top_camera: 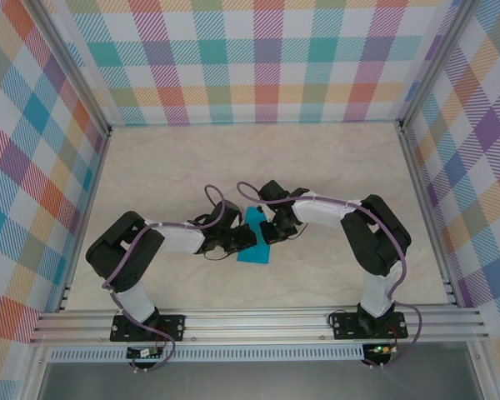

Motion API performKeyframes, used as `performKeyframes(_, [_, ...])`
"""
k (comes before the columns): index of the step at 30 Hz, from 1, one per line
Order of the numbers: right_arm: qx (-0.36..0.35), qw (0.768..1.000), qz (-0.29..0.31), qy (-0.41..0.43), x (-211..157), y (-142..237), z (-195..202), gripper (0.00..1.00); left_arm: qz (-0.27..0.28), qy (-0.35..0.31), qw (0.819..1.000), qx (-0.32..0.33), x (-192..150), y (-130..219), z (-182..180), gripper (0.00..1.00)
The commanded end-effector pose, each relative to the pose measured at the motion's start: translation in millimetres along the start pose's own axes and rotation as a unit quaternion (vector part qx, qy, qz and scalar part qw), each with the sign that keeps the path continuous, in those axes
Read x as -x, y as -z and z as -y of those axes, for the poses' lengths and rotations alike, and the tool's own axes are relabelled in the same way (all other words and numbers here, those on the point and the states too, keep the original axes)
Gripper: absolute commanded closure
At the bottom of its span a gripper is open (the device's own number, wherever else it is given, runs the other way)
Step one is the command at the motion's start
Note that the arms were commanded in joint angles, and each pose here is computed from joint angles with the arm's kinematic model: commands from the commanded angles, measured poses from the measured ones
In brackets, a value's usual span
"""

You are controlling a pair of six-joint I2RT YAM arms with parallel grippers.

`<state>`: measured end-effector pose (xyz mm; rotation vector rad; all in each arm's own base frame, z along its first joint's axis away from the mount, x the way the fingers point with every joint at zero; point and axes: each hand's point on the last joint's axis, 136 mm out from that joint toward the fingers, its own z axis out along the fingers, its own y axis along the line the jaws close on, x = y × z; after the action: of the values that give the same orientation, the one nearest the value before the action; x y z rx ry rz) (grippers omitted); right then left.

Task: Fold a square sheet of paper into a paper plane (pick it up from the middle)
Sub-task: Fold the triangle a second time at the center of the table.

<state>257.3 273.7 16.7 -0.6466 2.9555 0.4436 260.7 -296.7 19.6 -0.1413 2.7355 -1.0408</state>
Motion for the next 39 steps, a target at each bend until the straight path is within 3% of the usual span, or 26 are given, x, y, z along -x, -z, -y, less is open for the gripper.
performKeyframes(1, [-0.007, 1.0, 0.005, -0.009, 4.2, 7.7, 1.2, 0.9, -0.012, 0.003, 1.0, 0.022, -6.7, -5.7, -9.6, 0.9])
performKeyframes(7, [0.002, 1.0, 0.023, -0.017, 10.6, 24.3, -5.8, 0.79, -0.016, 0.004, 0.999, 0.029, -12.2, -7.8, -18.0, 0.91])
performKeyframes(11, [0.001, 0.998, 0.048, -0.038, 9.8, 45.9, -5.7, 0.66, -0.015, 0.003, 0.999, 0.029, -13.1, -7.4, -19.4, 0.91])
performKeyframes(14, [0.047, 0.996, 0.047, -0.053, 1.9, 51.6, -19.6, 0.67, -0.015, 0.002, 1.0, 0.027, -12.8, -6.6, -18.0, 0.91])
performKeyframes(20, [0.205, 0.972, 0.019, -0.111, -11.4, 48.5, -65.1, 0.91, -0.017, -0.002, 1.0, 0.026, -11.8, -6.6, -15.5, 0.92])
performKeyframes(30, [0.211, 0.96, -0.027, -0.181, -19.2, 18.6, -62.2, 0.94, -0.017, -0.001, 1.0, 0.022, -12.1, -6.5, -14.4, 0.92])
performKeyframes(39, [0.183, 0.963, -0.048, -0.19, -26.8, 0.6, -50.6, 0.92, -0.019, -0.004, 1.0, 0.024, -13.5, -4.9, -14.8, 0.92])
